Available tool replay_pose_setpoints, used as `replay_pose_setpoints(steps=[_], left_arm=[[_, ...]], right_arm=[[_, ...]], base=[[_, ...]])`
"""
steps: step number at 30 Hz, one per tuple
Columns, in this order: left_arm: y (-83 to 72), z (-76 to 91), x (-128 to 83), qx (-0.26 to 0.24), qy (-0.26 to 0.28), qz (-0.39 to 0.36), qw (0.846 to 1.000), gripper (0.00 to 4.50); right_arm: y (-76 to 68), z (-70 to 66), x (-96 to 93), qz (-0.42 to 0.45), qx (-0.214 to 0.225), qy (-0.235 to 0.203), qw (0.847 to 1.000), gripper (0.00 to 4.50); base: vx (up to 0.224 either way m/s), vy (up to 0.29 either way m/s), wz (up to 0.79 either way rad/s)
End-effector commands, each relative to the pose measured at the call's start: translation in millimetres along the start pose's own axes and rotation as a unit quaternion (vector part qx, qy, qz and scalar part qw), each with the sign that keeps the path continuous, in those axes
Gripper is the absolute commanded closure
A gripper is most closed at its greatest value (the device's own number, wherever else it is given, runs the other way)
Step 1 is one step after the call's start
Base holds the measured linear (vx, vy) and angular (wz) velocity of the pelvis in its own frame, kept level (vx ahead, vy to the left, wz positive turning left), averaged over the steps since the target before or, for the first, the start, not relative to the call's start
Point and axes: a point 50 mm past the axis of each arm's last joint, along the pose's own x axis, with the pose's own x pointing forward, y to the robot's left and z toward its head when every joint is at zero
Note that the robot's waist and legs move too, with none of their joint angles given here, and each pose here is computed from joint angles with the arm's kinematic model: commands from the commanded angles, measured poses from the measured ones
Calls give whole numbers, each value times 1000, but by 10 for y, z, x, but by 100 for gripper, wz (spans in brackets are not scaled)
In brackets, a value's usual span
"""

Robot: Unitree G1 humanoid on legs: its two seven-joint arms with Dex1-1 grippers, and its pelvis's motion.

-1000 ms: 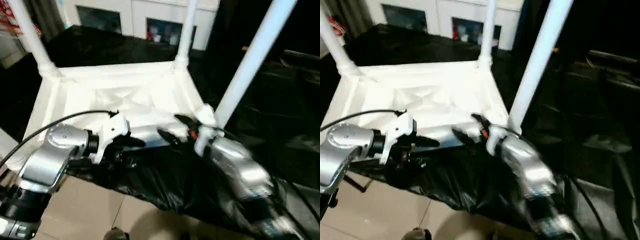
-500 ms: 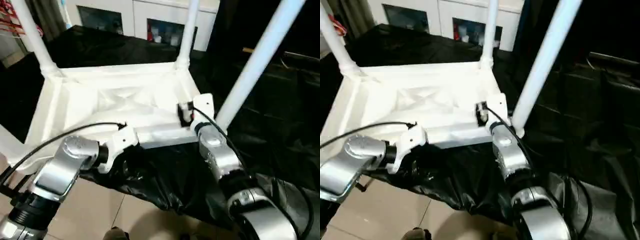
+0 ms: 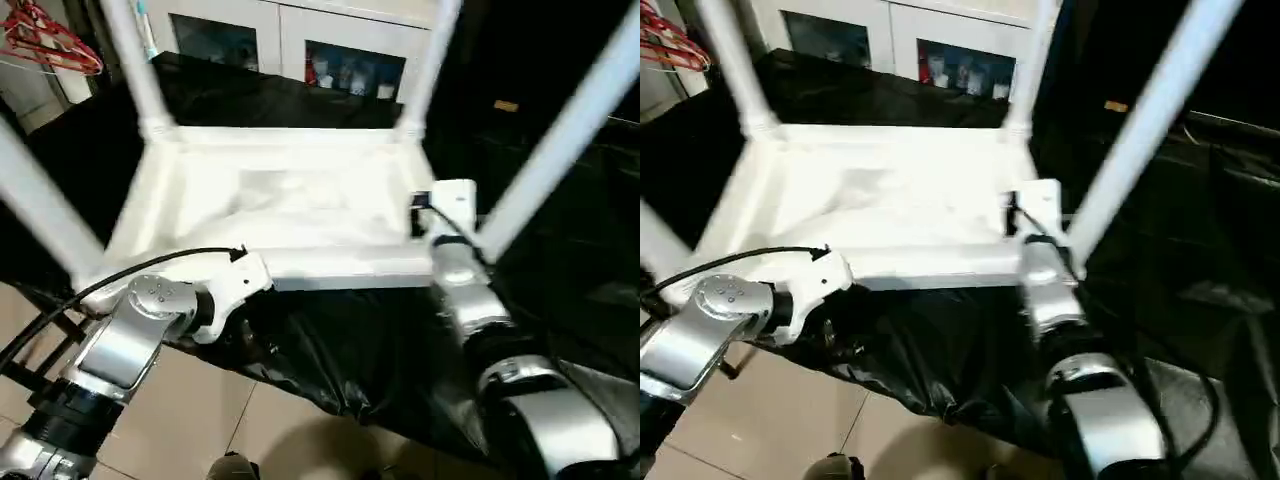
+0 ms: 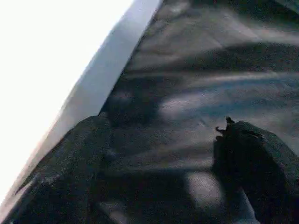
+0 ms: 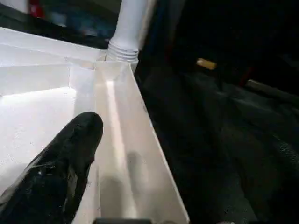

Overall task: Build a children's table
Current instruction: Rotate leg to tighten

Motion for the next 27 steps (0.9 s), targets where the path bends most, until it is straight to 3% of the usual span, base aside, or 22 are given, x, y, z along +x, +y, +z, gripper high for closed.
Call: replay_pose_setpoints(steps=[1, 5, 6, 8, 14, 17, 22, 23, 24, 27], left_arm=[[167, 83, -77, 11, -10, 60, 998, 2], [255, 146, -14, 12, -24, 94, 995, 2], [264, 175, 21, 14, -29, 99, 995, 2], [262, 194, 41, 14, -33, 100, 994, 2], [222, 313, 198, 15, -66, 108, 992, 2], [194, 354, 206, 17, -89, 112, 990, 2], [114, 393, 91, 16, -154, 122, 980, 2], [95, 366, 38, 7, -170, 133, 976, 2], [95, 366, 38, 7, -170, 133, 976, 2], [105, 263, -56, -29, -192, 173, 965, 2]], right_arm=[[-247, -21, 55, -42, -3, 0, 999, 0], [-503, -53, 97, -73, -20, -1, 997, 0], [-621, -64, 107, -87, -26, -1, 996, 0], [-682, -69, 111, -94, -29, -1, 995, 0], [-1111, -115, 110, -139, -48, 1, 989, 0], [-1191, -124, 99, -137, -50, -2, 989, 0], [-1064, -94, 70, -37, -17, -32, 999, 0], [-930, -88, 42, 32, 7, -39, 999, 0], [-930, -88, 42, 32, 7, -39, 999, 0], [-653, -63, -75, 167, 31, -58, 984, 0]], base=[[0, 0, 0], [0, 0, 0], [0, 0, 0], [0, 0, 0], [0, 0, 0], [0, 0, 0], [0, 0, 0], [0, 0, 0], [0, 0, 0], [0, 0, 0]])
